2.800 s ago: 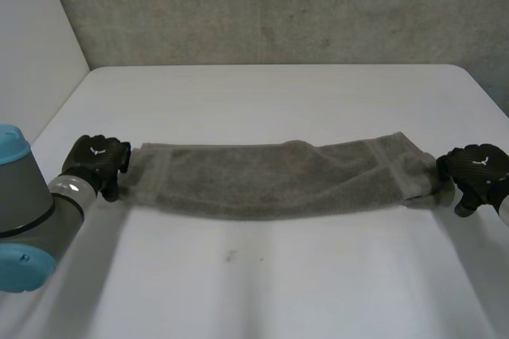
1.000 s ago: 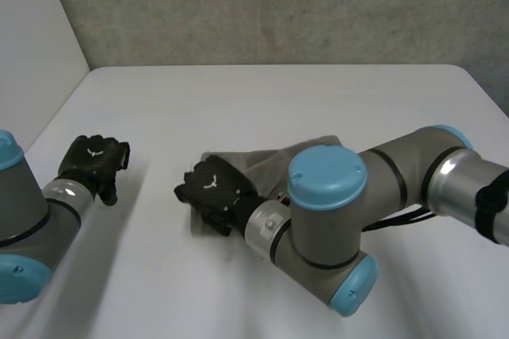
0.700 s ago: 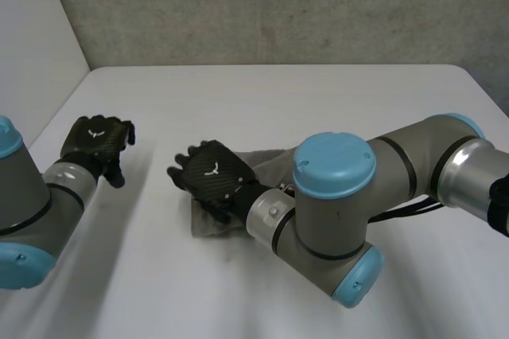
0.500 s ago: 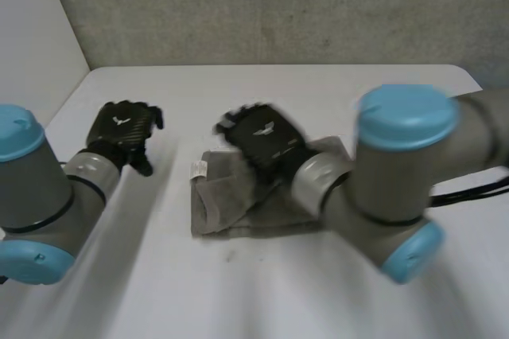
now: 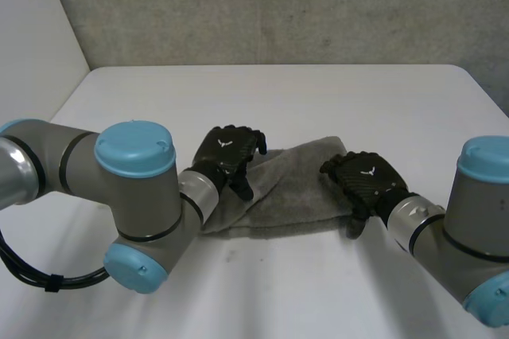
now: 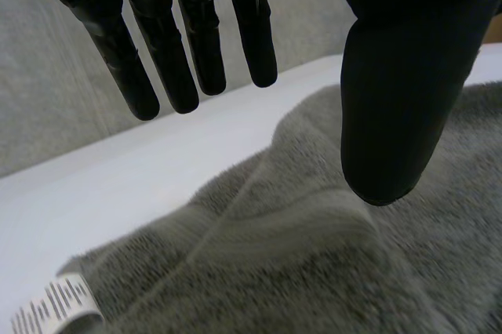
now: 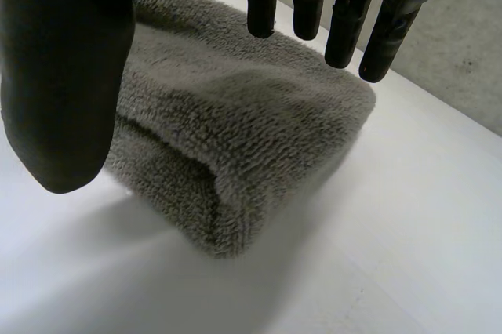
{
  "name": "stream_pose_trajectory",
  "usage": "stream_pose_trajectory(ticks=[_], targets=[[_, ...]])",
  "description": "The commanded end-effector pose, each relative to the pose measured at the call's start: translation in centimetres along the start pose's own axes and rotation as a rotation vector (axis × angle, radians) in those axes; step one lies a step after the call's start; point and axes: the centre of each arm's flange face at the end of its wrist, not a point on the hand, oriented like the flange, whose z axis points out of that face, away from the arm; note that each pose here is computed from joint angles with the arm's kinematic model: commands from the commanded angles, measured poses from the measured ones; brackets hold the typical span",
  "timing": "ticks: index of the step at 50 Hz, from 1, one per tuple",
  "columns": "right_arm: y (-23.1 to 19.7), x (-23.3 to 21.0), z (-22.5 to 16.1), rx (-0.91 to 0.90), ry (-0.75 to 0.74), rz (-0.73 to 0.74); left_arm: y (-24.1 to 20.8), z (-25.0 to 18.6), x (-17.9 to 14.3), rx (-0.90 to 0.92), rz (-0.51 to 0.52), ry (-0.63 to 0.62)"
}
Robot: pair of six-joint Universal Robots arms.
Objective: Fold the towel.
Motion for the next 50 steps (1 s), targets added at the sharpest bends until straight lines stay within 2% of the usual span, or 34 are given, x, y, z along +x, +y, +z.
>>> stream_pose_trajectory(ticks=[1, 8, 13, 15, 16, 17, 20, 22, 32, 50], targets=[[0.5, -0.5, 0.1, 0.012, -0.007, -0.04, 0.7, -0.1, 0.0, -0.032, 0.001, -0.001], [1.2, -0.5, 0.5, -0.007, -0.003, -0.042, 3.0, 1.0, -0.2, -0.08, 0.005, -0.012], [1.5, -0.6, 0.7, -0.017, -0.004, -0.061, 3.2, 3.0, -1.3, -0.059, 0.049, -0.102], [1.7, -0.6, 0.8, -0.023, -0.006, -0.068, 2.9, 3.8, -1.9, -0.044, 0.081, -0.141], [1.8, -0.6, 0.8, -0.025, -0.006, -0.076, 2.5, 5.0, -2.9, -0.026, 0.134, -0.194], [1.8, -0.6, 0.8, -0.025, -0.006, -0.076, 2.5, 5.0, -2.9, -0.025, 0.134, -0.194], [1.8, -0.6, 0.9, -0.025, -0.006, -0.088, 2.3, 6.0, -6.1, -0.055, 0.244, -0.283], [1.8, -0.6, 0.9, -0.027, -0.005, -0.091, 2.0, 5.8, -6.4, -0.06, 0.255, -0.29], [2.1, -0.7, 1.0, -0.036, -0.009, -0.089, -0.3, 4.1, -6.3, -0.027, 0.192, -0.288], [1.4, -0.4, 1.1, 0.028, 0.018, -0.095, 3.0, -0.6, -5.4, -0.168, 0.187, -0.251]])
